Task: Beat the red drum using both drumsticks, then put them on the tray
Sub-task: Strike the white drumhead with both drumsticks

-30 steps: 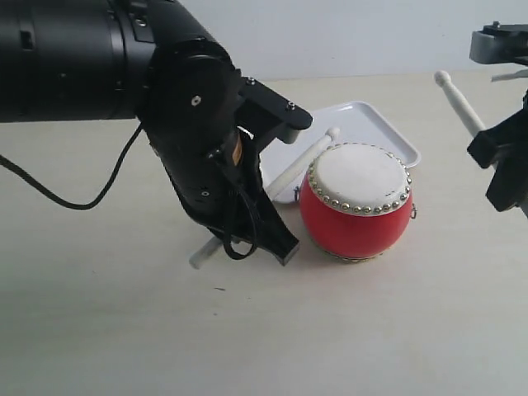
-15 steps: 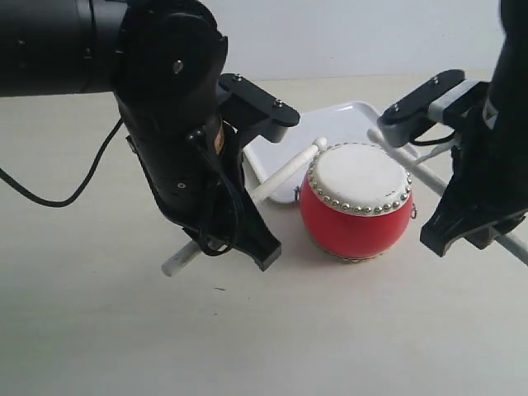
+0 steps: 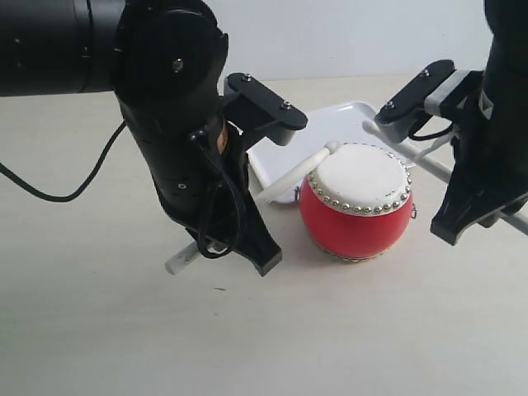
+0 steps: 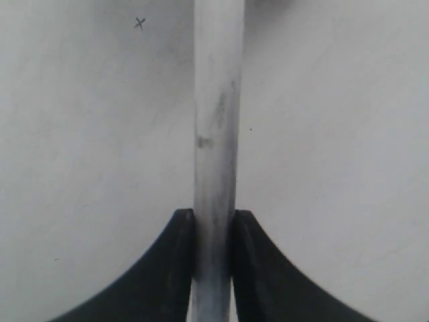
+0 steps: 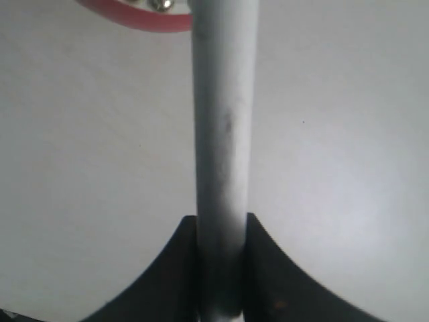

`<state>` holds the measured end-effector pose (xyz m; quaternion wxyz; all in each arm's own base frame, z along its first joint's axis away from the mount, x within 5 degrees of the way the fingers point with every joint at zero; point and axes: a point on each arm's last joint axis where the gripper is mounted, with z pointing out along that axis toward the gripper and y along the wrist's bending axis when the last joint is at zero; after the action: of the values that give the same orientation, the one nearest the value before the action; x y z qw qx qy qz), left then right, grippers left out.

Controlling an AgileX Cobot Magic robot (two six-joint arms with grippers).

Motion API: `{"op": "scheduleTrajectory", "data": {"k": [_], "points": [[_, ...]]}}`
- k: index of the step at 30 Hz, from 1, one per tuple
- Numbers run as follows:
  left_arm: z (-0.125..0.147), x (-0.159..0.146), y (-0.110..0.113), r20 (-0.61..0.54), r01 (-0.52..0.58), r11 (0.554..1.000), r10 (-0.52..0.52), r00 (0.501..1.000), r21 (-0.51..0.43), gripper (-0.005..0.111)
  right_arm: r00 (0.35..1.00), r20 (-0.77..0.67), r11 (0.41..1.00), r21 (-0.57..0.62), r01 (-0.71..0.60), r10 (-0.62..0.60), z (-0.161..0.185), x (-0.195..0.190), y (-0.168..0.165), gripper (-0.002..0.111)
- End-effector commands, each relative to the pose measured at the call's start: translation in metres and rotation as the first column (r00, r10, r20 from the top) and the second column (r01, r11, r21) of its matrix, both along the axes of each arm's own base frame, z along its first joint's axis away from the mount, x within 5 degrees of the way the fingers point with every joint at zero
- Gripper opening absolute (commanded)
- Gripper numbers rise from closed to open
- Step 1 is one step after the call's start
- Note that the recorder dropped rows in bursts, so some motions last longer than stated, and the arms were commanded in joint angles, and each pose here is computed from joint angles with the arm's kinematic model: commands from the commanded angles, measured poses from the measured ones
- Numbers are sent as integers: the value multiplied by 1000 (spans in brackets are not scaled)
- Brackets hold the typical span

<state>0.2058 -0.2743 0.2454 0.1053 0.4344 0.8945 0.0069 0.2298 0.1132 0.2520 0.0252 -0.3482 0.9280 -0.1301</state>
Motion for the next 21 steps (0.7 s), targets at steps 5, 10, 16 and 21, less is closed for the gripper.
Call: {"op": "scheduleTrajectory", "data": {"k": [5,10,16,21], "points": [[17,0,-1,12,-2,1000,2,1000,18,0,999,14,999,-6,-32,32,4,-1,-1,0],[44,-1,1,25,-17,1000,16,1000,7,0,992,-127,997,-79,-18,8,-37,3,3,0],[51,-1,2,36,-38,999,38,999,-17,0,985,-163,981,-191,29,-61,-67,12,2,0],[22,7,-11,6,-31,999,31,1000,27,0,999,-18,992,-118,39,-41,-24,2,-7,0]]}}
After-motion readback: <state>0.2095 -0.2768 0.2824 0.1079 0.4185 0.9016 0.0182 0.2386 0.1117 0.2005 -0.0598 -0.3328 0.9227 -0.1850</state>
